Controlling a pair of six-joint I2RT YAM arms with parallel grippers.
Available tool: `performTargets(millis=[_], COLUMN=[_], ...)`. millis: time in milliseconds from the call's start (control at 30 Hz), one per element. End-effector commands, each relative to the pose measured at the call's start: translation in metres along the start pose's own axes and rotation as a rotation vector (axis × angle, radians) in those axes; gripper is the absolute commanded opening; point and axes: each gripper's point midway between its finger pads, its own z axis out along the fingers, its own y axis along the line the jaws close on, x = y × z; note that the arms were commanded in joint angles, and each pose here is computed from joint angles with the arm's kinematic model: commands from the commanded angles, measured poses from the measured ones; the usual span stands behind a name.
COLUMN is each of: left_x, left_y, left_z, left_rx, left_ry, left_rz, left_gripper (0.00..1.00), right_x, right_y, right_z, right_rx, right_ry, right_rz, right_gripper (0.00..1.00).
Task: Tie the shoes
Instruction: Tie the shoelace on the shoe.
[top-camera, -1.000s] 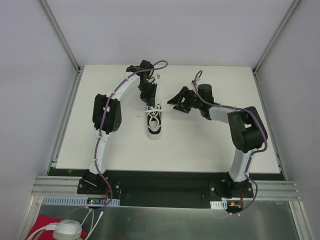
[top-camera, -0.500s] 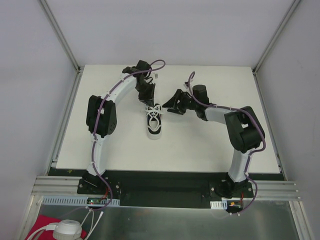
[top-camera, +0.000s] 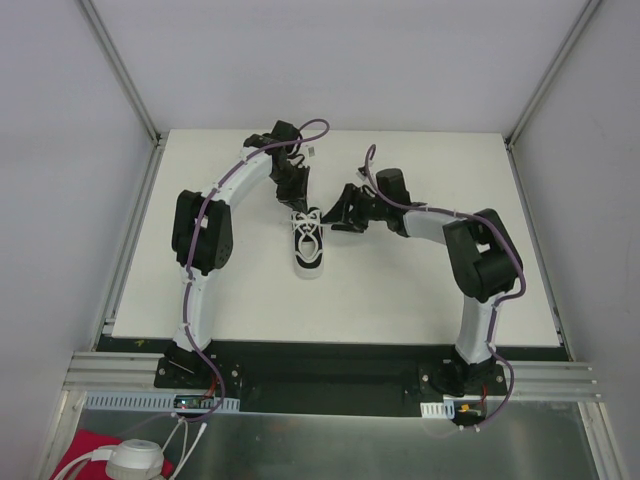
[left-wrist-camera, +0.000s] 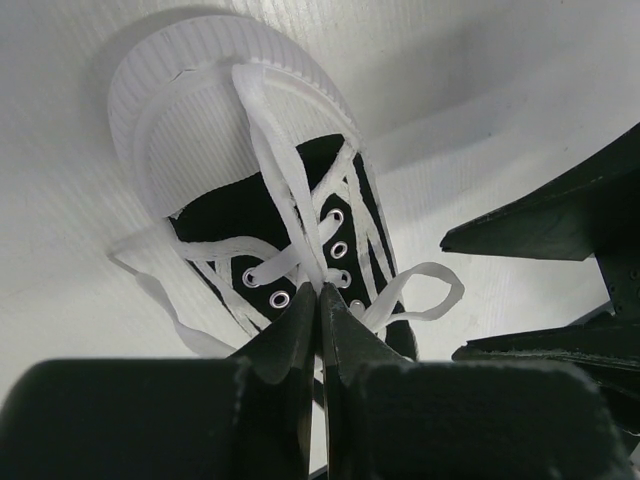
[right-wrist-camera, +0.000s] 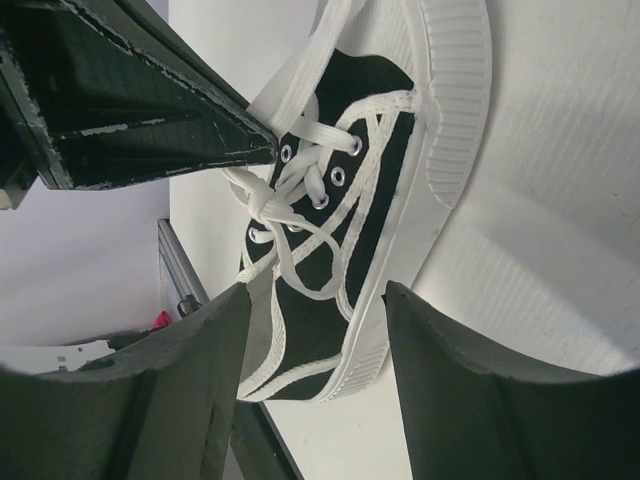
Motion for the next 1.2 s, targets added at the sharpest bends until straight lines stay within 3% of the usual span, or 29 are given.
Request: performTargets(millis=[0, 133, 267, 400, 467, 633, 733, 767, 967, 1167], left_x=[-0.005, -0.006, -0.005, -0.005, -0.005, -0.005, -0.004, -0.005, -0.003, 0.001], left_y=[-0.008, -0.008, -0.008, -0.009, -0.008, -0.008, -0.009, -0.008, -0.005, 0.009], left_z=[-0.019, -0.02, -0.018, -0.019, -0.02, -0.02, -0.019, -0.019, -0.021, -0.024], left_rx=[0.032, 0.035, 0.034, 0.039, 0.037, 0.039, 0.039, 0.037, 0.029, 0.005], left_ry=[-0.035, -0.037, -0.033, -0.031, -0.035, -0.034, -0.031, -0.033, -0.033, -0.038], left_rz=[-0.001, -0.001, -0.002, 0.0, -0.002, -0.001, 0.0, -0.001, -0.002, -0.039], left_gripper=[0.0, 0.0, 0.0, 0.0, 0.0, 0.0, 0.0, 0.0, 0.0, 0.0], right_x=[-0.006, -0.007, -0.004, -0.004, -0.004, -0.003, -0.004, -0.004, -0.006, -0.008], right_y=[0.013, 0.014, 0.021, 0.02, 0.019, 0.018, 0.017, 0.017, 0.016, 0.014], right_z=[-0.001, 0.003, 0.01, 0.014, 0.015, 0.017, 0.017, 0.018, 0.02, 0.019], right_rx=[-0.008, -0.013, -0.034, -0.028, -0.028, -0.024, -0.023, -0.022, -0.022, -0.002], right_ry=[0.014, 0.021, 0.049, 0.052, 0.059, 0.067, 0.066, 0.067, 0.063, 0.044], right_rz=[-0.093, -0.097, -0.106, -0.11, -0.105, -0.105, -0.1, -0.096, -0.078, -0.071], right_gripper=[0.6, 0.59, 0.48, 0.47, 0.41, 0.4, 0.3, 0.21, 0.01, 0.01])
